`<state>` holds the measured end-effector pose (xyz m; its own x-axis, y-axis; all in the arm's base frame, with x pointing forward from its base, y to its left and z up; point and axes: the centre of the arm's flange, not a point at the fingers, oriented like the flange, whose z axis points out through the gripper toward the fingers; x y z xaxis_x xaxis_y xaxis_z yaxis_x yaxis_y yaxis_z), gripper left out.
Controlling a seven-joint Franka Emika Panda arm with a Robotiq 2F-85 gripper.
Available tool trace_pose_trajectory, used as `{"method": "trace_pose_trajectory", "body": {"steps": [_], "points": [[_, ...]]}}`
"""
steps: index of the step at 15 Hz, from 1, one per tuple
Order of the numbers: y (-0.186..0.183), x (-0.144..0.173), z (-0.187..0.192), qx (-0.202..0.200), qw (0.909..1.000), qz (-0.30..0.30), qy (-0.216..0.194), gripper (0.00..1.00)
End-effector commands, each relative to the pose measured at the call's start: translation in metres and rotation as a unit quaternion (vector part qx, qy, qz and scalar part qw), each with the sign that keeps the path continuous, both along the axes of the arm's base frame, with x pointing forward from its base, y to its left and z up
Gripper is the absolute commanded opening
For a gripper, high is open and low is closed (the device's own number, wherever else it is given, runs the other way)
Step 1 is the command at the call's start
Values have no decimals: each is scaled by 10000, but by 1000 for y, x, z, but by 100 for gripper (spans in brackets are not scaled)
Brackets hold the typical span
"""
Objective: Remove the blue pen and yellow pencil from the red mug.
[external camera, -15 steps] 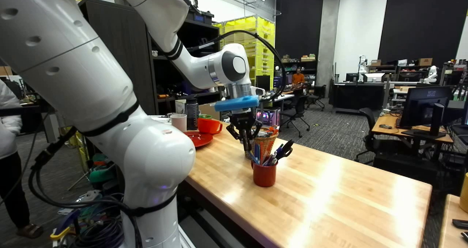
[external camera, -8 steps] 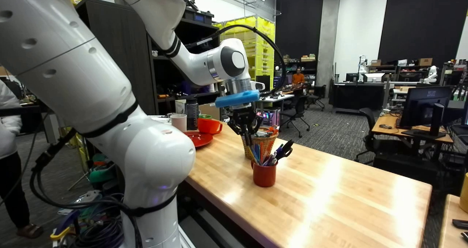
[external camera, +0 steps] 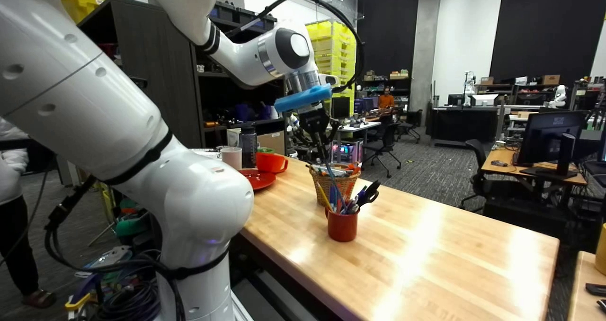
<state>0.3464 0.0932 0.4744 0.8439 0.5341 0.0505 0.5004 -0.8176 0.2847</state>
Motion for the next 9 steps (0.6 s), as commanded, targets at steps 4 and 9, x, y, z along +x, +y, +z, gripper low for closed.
{"method": "trace_pose_trajectory", "body": {"steps": [4, 9], "points": [[3, -16, 86, -115, 9986, -94, -510, 3], [-49, 4, 101, -159, 9949, -864, -489, 3]]}}
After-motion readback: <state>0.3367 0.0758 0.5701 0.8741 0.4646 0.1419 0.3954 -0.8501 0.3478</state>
